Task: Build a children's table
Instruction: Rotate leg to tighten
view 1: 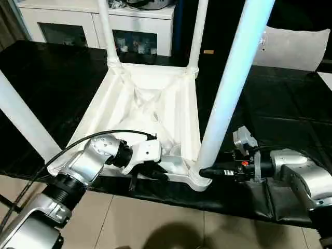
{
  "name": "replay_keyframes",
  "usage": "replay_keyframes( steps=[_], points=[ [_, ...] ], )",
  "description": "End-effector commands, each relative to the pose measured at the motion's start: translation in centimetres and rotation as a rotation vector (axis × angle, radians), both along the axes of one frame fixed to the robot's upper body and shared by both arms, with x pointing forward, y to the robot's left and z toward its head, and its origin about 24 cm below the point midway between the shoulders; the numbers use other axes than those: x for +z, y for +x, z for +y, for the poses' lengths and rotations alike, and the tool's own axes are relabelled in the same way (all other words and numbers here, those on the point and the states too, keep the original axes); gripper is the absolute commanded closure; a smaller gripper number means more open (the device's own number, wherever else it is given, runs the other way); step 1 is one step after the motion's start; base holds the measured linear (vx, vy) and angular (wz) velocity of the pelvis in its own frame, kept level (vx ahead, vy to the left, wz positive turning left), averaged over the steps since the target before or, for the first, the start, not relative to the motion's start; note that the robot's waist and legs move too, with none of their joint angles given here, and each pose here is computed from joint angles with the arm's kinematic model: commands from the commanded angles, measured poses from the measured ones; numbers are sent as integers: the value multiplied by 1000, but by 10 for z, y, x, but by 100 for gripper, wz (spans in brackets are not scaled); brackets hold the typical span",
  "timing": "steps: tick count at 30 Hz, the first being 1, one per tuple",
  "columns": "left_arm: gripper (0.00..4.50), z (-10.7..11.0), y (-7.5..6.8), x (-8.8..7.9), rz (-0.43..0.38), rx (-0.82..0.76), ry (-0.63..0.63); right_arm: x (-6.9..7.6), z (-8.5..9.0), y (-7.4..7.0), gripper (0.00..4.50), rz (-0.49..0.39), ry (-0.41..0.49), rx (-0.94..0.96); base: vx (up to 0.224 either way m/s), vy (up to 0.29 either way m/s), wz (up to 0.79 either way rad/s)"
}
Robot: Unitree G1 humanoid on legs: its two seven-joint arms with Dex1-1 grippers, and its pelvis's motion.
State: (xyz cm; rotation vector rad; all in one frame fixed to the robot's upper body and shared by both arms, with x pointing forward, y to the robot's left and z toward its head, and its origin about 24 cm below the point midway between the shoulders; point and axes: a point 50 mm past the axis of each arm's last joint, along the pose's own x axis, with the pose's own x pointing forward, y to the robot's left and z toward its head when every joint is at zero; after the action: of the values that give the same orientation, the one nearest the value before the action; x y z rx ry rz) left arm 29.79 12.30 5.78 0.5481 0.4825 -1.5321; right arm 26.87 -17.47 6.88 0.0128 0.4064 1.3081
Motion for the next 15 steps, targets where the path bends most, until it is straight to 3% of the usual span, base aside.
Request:
replay_keyframes(
  steps=[1,6,15],
  points=[
    [450,1,7,-4,-5,134,-15,-1,15,-1,252,8,49,2,0,0,0],
    [450,-17,18,-1,-11,318,-88,-17,39,24,253,-64,-59,-303,-10,0,-2],
    [450,-67,39,4,-92,585,-156,-24,81,55,257,-79,-138,-753,-11,1,-2]
  ],
)
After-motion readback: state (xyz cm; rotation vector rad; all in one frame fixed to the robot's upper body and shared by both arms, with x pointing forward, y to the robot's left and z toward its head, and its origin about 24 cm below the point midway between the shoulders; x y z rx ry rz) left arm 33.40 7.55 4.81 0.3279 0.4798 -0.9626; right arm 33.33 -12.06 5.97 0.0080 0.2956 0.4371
